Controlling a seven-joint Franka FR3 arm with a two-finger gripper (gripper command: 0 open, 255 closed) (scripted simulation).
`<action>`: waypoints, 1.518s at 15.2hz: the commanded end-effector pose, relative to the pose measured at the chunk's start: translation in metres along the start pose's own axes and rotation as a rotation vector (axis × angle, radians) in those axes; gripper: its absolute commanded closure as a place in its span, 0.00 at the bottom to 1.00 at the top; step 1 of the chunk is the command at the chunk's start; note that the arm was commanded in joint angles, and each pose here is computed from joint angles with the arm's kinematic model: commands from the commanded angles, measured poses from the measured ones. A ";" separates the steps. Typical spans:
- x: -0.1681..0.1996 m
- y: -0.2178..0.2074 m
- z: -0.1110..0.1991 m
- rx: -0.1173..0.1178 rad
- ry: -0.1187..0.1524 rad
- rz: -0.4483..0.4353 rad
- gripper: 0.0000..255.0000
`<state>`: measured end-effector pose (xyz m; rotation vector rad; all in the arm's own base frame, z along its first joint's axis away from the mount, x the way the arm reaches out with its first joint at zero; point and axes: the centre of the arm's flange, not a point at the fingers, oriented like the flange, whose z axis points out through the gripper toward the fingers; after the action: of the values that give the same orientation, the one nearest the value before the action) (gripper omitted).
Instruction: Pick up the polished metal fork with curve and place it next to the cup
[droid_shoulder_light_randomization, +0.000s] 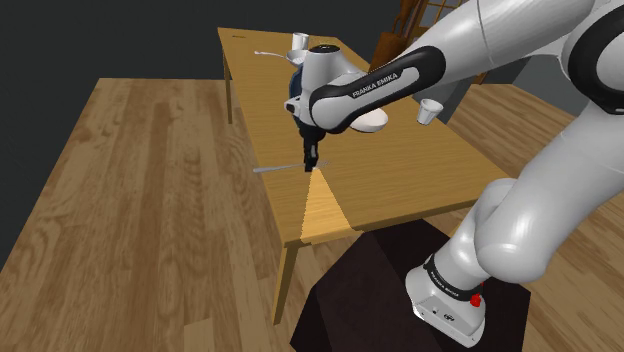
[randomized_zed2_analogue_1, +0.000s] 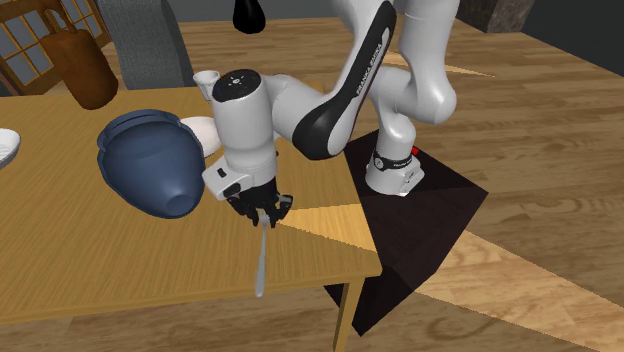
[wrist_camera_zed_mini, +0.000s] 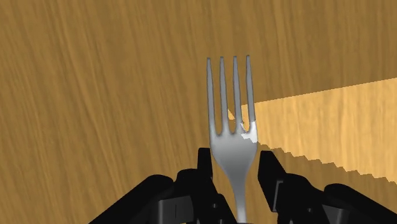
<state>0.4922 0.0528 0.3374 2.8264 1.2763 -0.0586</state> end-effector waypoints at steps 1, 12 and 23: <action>-0.001 0.001 -0.009 0.001 -0.001 0.001 1.00; -0.004 0.002 -0.067 0.001 -0.001 0.001 1.00; -0.007 0.003 -0.125 0.001 -0.001 0.001 1.00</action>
<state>0.4916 0.0519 0.4575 2.8270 1.2752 -0.0598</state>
